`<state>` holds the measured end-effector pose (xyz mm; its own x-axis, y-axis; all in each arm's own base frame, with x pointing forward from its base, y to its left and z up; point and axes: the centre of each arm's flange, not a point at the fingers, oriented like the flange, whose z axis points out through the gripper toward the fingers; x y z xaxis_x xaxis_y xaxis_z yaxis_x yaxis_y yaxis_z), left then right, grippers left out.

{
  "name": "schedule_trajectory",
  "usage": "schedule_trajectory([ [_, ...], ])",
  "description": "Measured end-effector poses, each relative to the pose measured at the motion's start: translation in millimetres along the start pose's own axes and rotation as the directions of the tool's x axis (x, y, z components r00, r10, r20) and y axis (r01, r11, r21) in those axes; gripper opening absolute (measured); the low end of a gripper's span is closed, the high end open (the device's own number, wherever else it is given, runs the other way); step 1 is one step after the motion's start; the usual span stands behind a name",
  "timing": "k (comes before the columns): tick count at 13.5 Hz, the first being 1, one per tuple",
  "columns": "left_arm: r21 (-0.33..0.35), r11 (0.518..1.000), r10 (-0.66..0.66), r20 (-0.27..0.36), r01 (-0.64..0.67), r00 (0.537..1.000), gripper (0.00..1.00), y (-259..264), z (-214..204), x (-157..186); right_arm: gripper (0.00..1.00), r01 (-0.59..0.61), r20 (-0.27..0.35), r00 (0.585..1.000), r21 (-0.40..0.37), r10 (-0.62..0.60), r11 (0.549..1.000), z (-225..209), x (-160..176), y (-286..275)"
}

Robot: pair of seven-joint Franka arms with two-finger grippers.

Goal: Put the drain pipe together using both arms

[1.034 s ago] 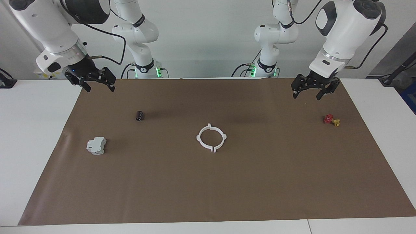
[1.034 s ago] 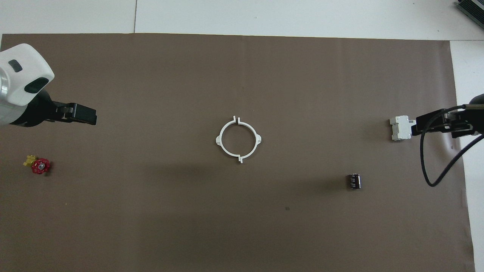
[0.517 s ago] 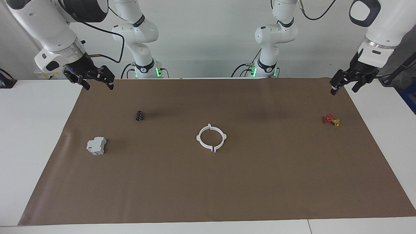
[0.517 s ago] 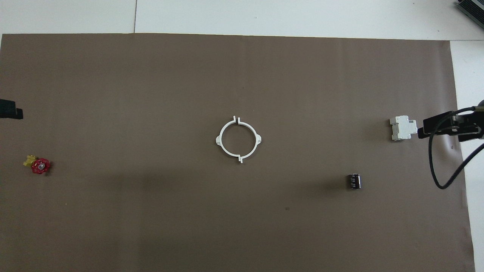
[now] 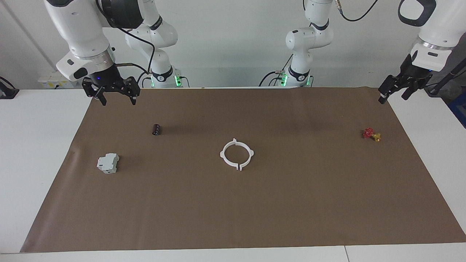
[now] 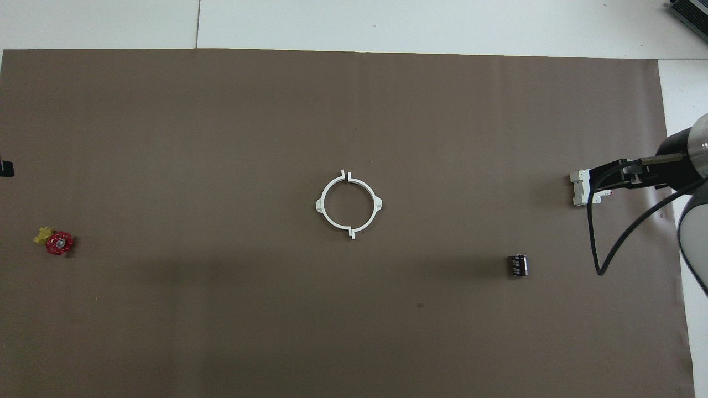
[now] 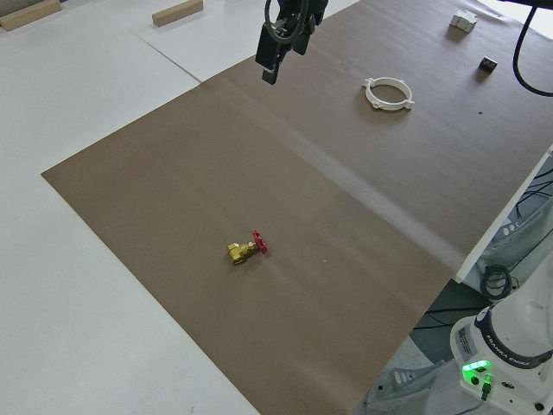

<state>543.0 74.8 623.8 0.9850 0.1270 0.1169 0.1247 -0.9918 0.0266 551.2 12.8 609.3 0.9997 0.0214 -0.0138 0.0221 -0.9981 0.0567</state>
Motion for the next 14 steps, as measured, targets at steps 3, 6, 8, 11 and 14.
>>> schedule_trajectory([
  [3, 0.006, 0.999, -0.038, -0.001, 0.038, 0.999, 1.0, -20.0, -0.6, -0.5, 1.0, -0.038, 0.027, 0.999, 0.009, 0.038, 0.999, 3.5, -2.9, 19.7],
  [6, 0.013, 0.994, -0.104, 0.002, 0.104, 0.995, 1.0, -58.8, -1.6, -4.3, 1.0, -0.053, 0.053, 0.997, 0.012, 0.052, 0.999, 5.5, -6.1, 26.8],
  [8, 0.012, 0.995, -0.102, 0.011, 0.102, 0.995, 1.0, -57.3, -1.1, -5.3, 1.0, -0.039, 0.057, 0.998, 0.01, 0.038, 0.999, 4.2, -6.3, 6.4],
  [11, 0.011, 0.996, -0.088, 0.013, 0.087, 0.996, 1.0, -49.3, -0.7, -4.7, 1.0, -0.04, 0.056, 0.998, 0.005, 0.039, 0.999, 2.9, -6.4, -7.3],
  [14, 0.012, 0.996, -0.088, 0.014, 0.088, 0.996, 1.0, -49.5, -0.7, -4.8, 1.0, -0.027, 0.054, 0.998, -0.007, 0.028, 1.0, 2.2, -6.6, -12.6],
])
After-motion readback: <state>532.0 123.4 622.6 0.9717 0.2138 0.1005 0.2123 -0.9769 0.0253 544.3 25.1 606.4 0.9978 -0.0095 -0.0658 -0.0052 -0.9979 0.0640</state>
